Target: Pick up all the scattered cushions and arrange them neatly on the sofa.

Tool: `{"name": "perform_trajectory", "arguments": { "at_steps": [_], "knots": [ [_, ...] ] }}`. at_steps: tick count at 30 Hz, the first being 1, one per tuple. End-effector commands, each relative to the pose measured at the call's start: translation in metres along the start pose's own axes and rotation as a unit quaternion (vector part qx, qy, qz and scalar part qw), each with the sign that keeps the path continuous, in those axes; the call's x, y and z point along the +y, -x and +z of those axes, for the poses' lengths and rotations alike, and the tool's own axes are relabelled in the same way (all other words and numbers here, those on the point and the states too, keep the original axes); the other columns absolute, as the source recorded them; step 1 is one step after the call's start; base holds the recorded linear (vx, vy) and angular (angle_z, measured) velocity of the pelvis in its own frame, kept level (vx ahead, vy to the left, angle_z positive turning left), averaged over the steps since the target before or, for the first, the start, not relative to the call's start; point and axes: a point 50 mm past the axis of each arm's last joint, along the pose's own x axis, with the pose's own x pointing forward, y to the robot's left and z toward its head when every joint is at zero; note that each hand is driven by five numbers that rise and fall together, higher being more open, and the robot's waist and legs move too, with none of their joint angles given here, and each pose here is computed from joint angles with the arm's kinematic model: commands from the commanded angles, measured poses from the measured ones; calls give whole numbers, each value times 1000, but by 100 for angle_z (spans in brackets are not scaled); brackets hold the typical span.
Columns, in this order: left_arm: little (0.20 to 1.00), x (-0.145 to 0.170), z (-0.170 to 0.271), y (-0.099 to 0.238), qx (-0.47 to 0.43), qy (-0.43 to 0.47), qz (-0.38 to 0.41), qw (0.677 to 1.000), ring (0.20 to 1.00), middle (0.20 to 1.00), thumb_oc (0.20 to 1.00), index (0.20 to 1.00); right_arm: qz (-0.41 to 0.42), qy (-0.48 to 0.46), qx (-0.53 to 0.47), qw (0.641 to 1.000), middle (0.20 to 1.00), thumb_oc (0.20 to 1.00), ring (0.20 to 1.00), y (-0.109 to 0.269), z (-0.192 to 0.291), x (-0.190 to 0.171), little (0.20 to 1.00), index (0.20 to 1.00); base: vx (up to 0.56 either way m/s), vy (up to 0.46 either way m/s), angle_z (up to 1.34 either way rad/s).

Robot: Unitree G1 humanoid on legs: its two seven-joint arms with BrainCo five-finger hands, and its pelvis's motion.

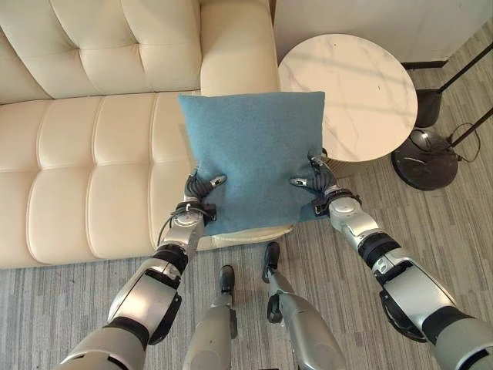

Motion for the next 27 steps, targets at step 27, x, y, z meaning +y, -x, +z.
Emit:
{"name": "perform_trajectory", "arguments": {
  "at_steps": [27],
  "knots": [
    [200, -2, 40, 119, -202, 69, -176, 961, 200, 200, 200, 200, 194, -91, -286, 934, 200, 200, 200, 114, 64, 43, 200, 200, -27, 63, -11]
  ]
}}
